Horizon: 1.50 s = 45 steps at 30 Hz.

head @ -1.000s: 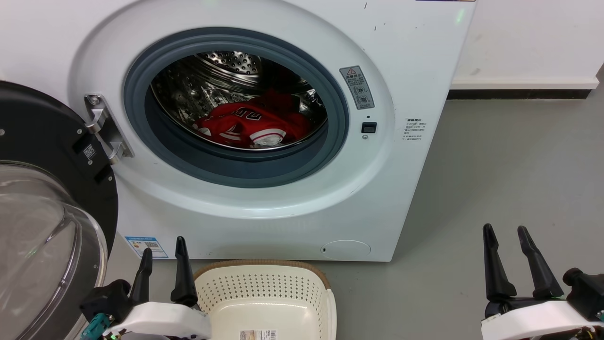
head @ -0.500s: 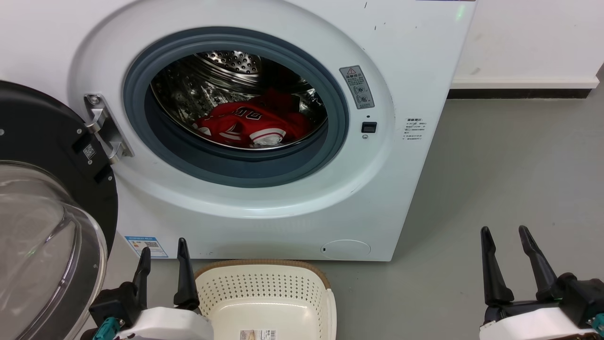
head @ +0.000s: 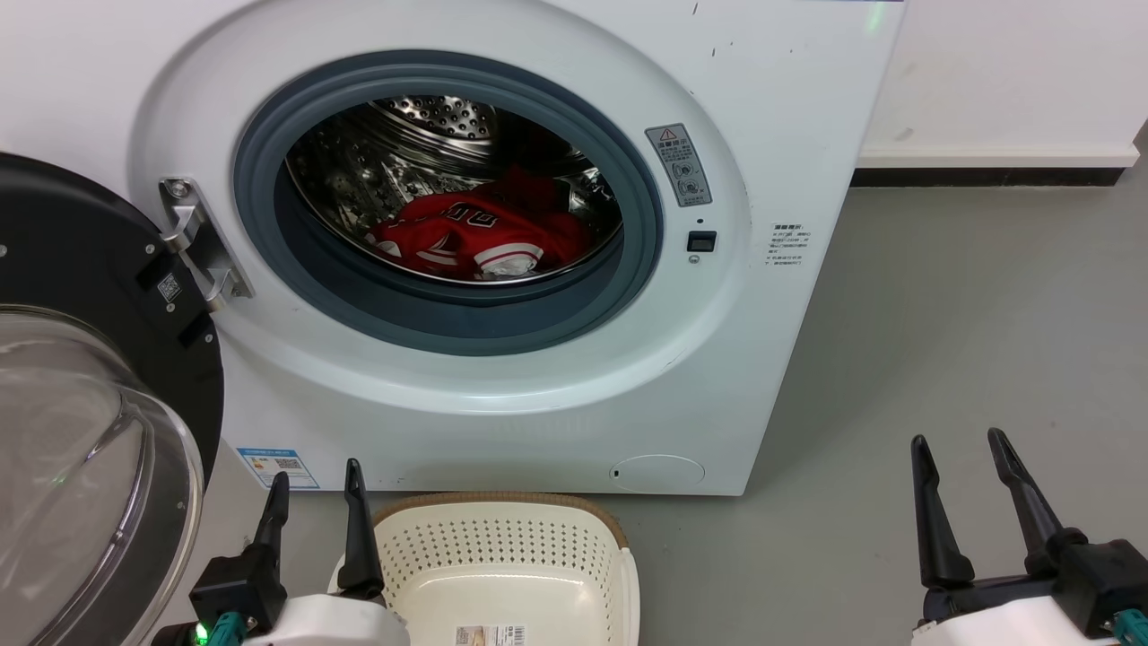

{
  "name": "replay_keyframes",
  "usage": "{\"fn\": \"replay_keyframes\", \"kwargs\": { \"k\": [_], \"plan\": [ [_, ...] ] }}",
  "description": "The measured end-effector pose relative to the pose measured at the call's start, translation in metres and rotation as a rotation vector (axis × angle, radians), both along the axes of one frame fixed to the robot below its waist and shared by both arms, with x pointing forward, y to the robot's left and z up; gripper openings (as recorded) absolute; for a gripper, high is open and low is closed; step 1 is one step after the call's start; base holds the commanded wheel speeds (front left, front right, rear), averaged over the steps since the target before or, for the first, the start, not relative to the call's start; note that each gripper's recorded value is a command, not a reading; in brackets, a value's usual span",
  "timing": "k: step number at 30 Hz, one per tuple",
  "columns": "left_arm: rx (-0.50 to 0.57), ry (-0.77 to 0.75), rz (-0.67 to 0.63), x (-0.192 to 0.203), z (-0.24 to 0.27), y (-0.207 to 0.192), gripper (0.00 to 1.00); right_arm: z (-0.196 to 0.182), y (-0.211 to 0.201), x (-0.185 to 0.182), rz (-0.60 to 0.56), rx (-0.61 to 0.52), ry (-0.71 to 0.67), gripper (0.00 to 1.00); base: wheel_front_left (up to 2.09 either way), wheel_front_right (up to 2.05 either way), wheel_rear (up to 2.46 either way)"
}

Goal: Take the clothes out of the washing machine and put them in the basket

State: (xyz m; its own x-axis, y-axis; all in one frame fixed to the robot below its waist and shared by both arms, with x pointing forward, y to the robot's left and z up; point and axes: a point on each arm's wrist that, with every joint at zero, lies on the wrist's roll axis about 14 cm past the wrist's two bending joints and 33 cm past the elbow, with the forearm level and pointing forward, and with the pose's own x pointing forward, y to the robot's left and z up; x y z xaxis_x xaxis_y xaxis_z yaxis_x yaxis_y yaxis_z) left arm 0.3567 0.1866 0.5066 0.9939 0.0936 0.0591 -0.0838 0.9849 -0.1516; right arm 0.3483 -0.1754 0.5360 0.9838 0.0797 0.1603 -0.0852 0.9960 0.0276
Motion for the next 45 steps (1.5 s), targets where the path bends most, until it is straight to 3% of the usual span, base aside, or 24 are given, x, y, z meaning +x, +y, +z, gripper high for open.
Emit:
{"fn": "replay_keyframes", "kwargs": {
  "k": [16,39,45],
  "plan": [
    [0.098,-0.007,-0.013,-0.004,-0.002,-0.003,1.00,-0.001,0.004,-0.005,0.009,-0.098,-0.015,1.00,0.00,0.00,0.00],
    [0.072,0.020,-0.005,-0.004,-0.011,-0.002,1.00,-0.003,0.003,-0.004,0.008,-0.094,-0.009,1.00,0.00,0.00,0.00],
    [0.060,-0.001,-0.020,0.015,-0.004,-0.003,1.00,-0.005,0.004,-0.003,0.011,-0.094,-0.001,1.00,0.00,0.00,0.00]
  ]
}}
